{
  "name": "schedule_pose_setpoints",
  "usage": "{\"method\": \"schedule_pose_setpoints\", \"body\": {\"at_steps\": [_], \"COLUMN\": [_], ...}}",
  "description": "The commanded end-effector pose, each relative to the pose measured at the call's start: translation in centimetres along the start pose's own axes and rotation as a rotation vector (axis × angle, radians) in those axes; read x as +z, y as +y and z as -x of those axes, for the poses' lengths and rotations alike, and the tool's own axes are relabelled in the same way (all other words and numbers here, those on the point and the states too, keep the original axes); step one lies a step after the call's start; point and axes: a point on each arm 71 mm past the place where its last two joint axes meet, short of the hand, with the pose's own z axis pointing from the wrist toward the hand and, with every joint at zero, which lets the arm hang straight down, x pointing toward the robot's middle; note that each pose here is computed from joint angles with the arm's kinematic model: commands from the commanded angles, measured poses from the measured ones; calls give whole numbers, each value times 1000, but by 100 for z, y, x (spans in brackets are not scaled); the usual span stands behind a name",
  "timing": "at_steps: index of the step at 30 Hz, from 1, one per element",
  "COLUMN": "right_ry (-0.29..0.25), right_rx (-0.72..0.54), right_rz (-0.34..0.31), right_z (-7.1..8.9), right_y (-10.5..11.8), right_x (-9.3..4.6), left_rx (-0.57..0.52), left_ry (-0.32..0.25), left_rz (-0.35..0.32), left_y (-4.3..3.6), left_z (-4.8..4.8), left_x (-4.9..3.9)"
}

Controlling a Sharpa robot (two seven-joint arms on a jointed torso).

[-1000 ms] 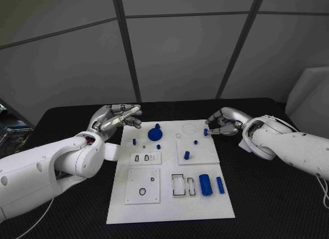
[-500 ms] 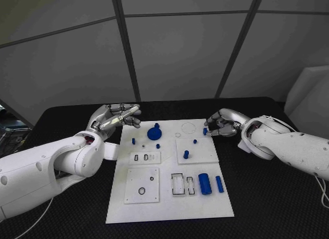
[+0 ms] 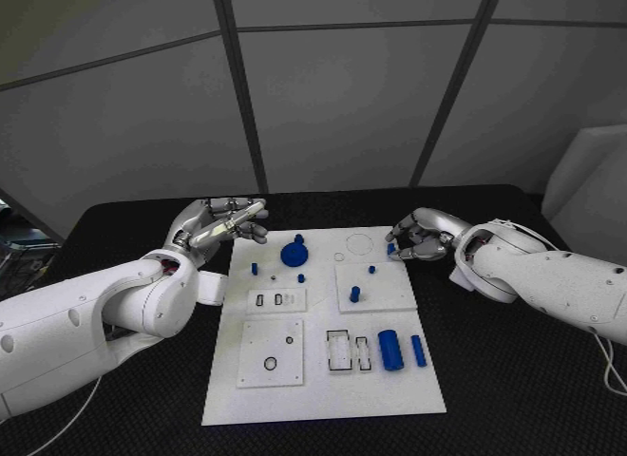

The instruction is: Assemble the parts on the task board

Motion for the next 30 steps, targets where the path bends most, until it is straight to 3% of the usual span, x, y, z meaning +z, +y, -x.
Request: {"method": "schedule_pose_setpoints", "body": {"at_steps": [1, 30], "right_ry": [20, 51], "right_rx": [-13, -23], "right_rz": [0, -13], "right_z": [-10, -51], "right_y": [5, 12], "right_x": [14, 52], "left_rx": [-6, -4], "left_ry": [12, 10], "left_rz": [-8, -7], "left_y": [-13, -15], "left_z": [-13, -3], "left_x": [5, 0]}}
